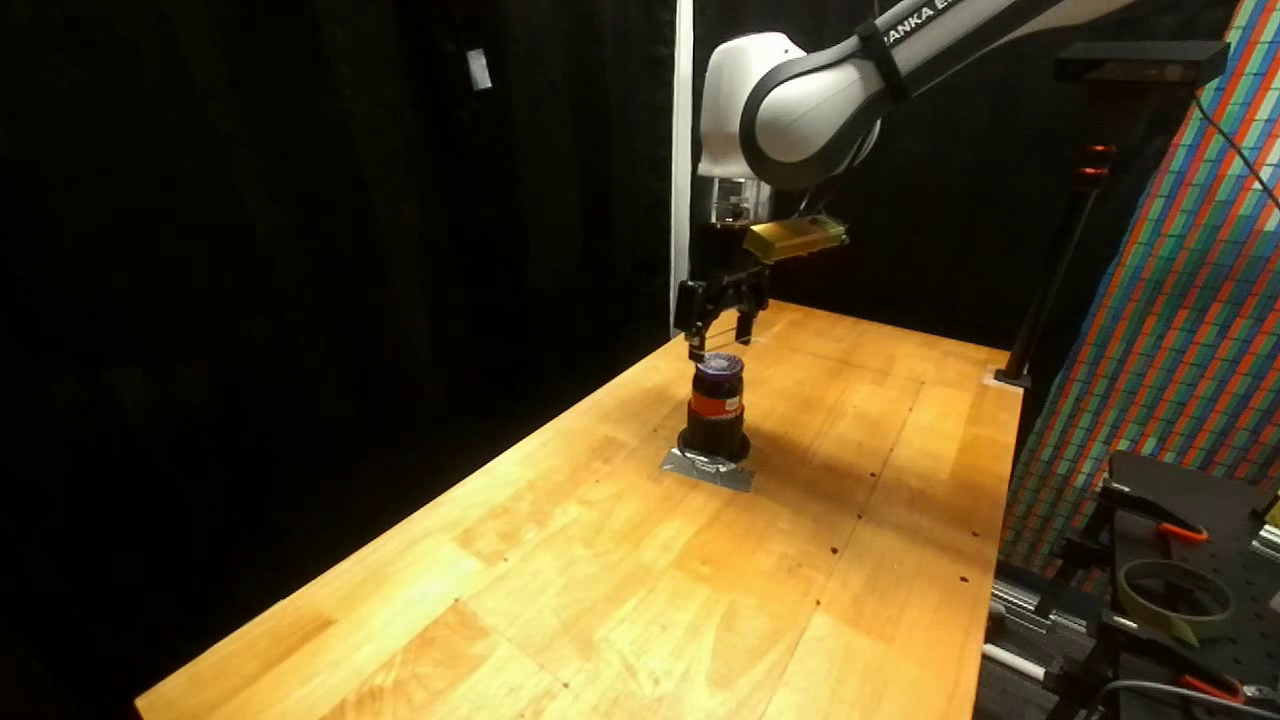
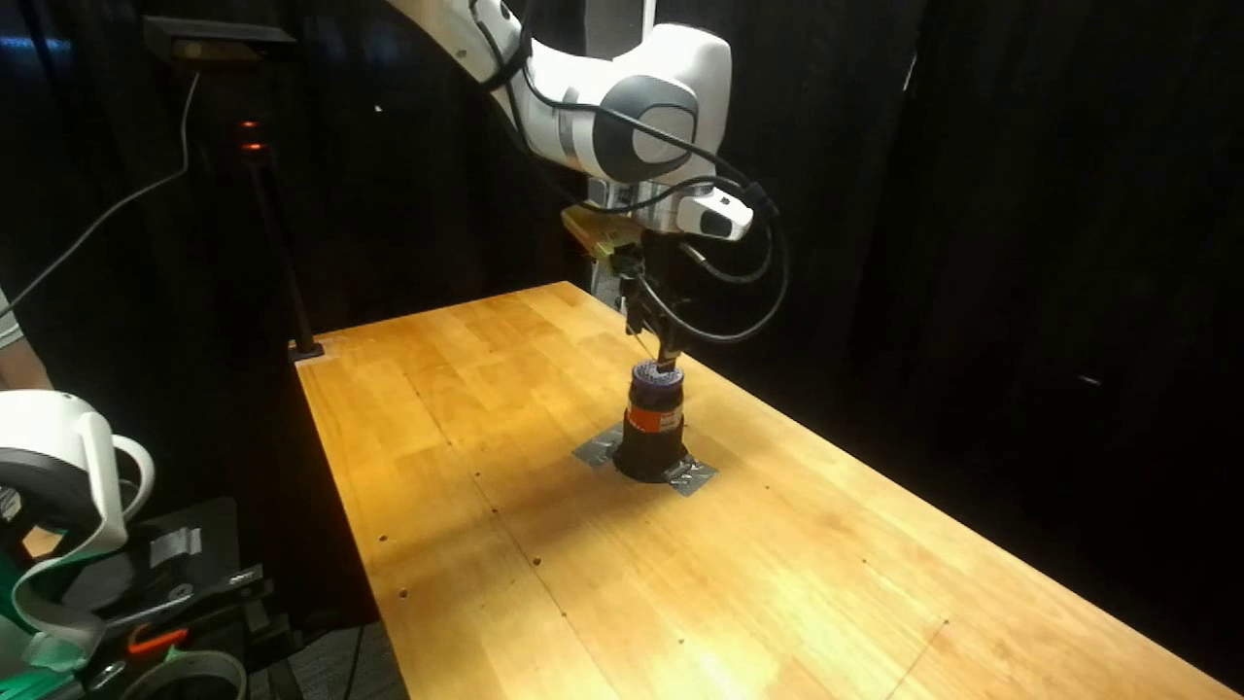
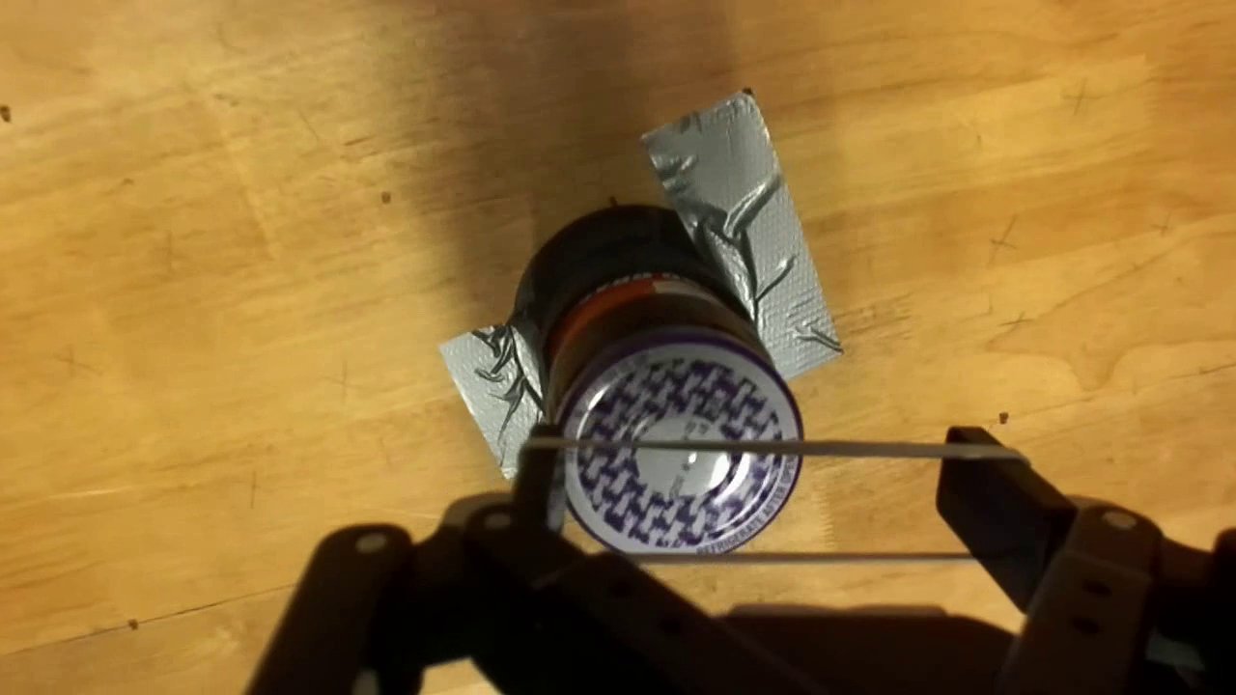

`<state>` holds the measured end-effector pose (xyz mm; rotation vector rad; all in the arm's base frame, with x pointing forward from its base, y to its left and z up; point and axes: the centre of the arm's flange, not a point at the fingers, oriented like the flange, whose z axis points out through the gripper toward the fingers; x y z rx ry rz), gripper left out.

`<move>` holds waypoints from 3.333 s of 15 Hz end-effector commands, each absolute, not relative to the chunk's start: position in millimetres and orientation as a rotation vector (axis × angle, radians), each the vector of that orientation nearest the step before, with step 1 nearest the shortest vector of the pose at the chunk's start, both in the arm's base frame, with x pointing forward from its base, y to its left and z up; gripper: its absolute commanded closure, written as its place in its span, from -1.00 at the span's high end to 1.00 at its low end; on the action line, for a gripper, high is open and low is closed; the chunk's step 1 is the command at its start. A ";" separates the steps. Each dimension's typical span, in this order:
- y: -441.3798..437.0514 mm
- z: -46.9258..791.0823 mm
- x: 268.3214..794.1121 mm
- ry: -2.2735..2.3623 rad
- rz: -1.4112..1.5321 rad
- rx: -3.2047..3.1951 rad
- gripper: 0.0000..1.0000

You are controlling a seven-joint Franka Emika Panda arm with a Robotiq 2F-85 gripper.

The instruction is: Put the elastic around the bottle on the table

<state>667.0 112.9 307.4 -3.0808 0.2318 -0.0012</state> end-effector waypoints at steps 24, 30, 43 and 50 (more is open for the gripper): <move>84.1 254.9 724.2 0.278 0.198 -3.004 1.00; 79.2 253.7 730.8 0.329 0.149 -2.997 1.00; 90.6 244.8 682.0 0.074 0.588 -2.892 1.00; 87.2 235.7 655.2 0.089 0.595 -2.892 0.50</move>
